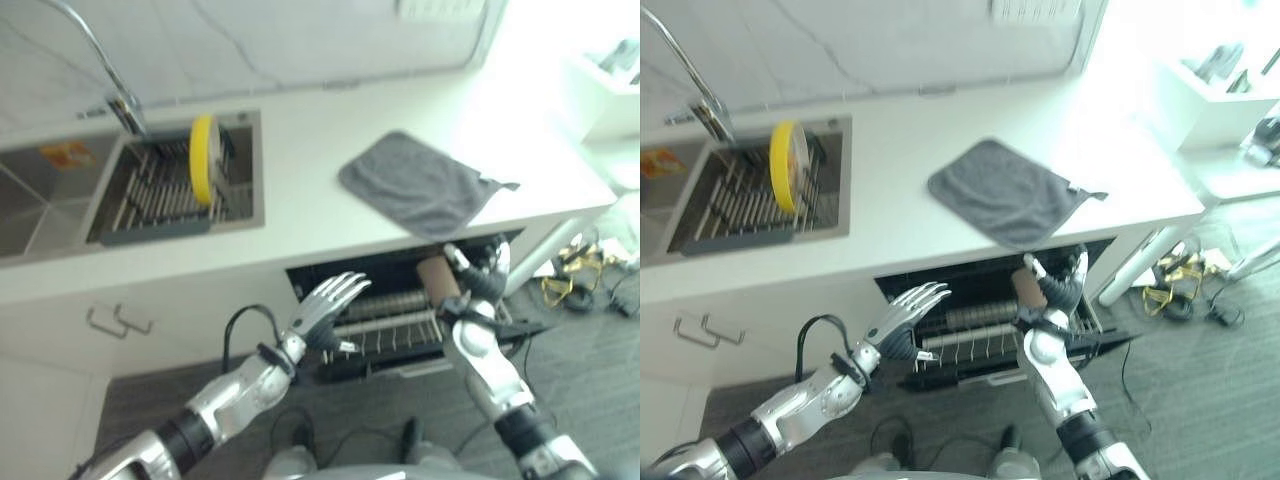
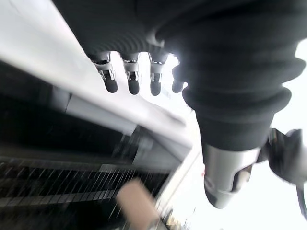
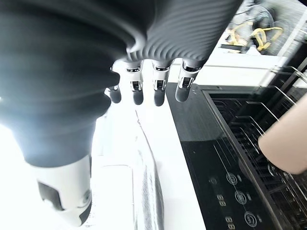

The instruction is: Place the dishes in the dishwasher.

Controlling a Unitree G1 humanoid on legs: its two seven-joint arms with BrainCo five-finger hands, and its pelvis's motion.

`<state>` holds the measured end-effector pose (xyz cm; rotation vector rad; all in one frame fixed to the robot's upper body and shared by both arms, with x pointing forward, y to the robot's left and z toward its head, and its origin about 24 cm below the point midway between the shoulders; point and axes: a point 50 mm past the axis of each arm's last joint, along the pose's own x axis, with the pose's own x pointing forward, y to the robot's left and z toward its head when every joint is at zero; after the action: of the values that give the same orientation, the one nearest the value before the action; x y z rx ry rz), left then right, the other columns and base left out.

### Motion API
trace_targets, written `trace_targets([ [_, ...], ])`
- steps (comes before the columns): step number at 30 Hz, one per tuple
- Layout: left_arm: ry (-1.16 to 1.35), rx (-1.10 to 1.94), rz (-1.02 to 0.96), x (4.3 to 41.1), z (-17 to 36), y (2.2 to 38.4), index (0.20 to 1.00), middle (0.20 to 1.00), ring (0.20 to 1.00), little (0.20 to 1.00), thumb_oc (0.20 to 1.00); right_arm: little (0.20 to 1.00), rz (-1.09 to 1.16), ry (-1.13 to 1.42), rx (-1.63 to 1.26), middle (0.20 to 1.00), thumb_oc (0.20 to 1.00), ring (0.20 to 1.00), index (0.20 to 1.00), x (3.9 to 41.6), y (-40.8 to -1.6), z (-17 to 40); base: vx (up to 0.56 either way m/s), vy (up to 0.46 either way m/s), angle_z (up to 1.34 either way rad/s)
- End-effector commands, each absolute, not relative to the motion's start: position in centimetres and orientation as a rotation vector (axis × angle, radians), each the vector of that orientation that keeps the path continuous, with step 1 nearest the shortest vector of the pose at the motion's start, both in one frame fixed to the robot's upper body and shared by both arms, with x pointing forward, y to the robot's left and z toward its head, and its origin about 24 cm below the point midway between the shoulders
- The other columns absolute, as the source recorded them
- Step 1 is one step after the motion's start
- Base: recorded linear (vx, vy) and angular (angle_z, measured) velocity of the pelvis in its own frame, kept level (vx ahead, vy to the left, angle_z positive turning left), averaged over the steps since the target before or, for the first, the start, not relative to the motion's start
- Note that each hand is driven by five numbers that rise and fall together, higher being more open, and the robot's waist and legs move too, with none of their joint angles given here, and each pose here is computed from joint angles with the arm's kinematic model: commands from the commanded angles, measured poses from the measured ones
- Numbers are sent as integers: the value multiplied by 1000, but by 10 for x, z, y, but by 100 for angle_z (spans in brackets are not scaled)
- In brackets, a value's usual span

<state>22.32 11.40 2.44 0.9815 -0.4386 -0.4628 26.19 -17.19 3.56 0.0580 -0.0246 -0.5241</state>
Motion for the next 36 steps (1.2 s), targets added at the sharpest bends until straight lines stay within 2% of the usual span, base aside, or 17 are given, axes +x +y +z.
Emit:
trace_targets([
  [1,-508,705,-337,238,51,112,1000,1000,1000,1000,1000,1000,-372,-277,45,1000,1000,1000,1000,273,-176,87,-17,66,-1],
  [6,-493,477,-252,251,76,125,1000,1000,1000,1000,1000,1000,-241,-333,113,1000,1000,1000,1000,253,-187,100,-8,62,-3],
  [13,-544,131,-216,248,107,136,1000,1000,1000,1000,1000,1000,-75,-520,145,1000,1000,1000,1000,243,-177,129,4,51,-2],
  [16,-581,108,-147,245,121,156,1000,1000,1000,1000,1000,1000,23,-629,144,1000,1000,1000,1000,237,-173,146,17,-26,7],
  [17,-607,111,-98,243,133,173,1000,1000,1000,1000,1000,1000,49,-682,142,1000,1000,1000,1000,236,-174,156,42,-195,32],
  [18,-627,98,10,244,141,194,1000,1000,1000,1000,1000,1000,14,-682,157,1000,1000,1000,1000,240,-182,160,39,-203,67],
  [20,-701,115,59,238,154,203,1000,1000,1000,1000,1000,1000,-15,-727,83,1000,1000,1000,1000,242,-191,172,-56,157,109],
  [21,-755,181,129,233,162,213,1000,1000,1000,1000,1000,1000,-32,-778,61,1000,1000,1000,1000,253,-196,187,-100,587,50],
  [24,-798,218,233,224,170,234,1000,1000,1000,1000,1000,1000,-38,-804,50,1000,1000,1000,1000,250,-197,197,58,1066,-46],
  [26,-808,237,195,227,175,239,1000,1000,1000,1000,1000,1000,-124,-821,-15,1000,1000,1000,1000,245,-210,199,68,865,-58],
  [30,-791,306,107,233,179,236,1000,1000,1000,1000,1000,1000,-253,-804,81,1000,1000,1000,1000,239,-238,192,8,525,32],
  [32,-788,339,144,231,184,249,1000,1000,1000,1000,1000,1000,-237,-814,140,1000,1000,1000,1000,239,-227,191,-85,417,-136],
  [36,-799,343,141,233,185,246,1000,1000,1000,1000,1000,1000,-232,-812,155,1000,1000,1000,1000,242,-217,186,-49,30,-56],
])
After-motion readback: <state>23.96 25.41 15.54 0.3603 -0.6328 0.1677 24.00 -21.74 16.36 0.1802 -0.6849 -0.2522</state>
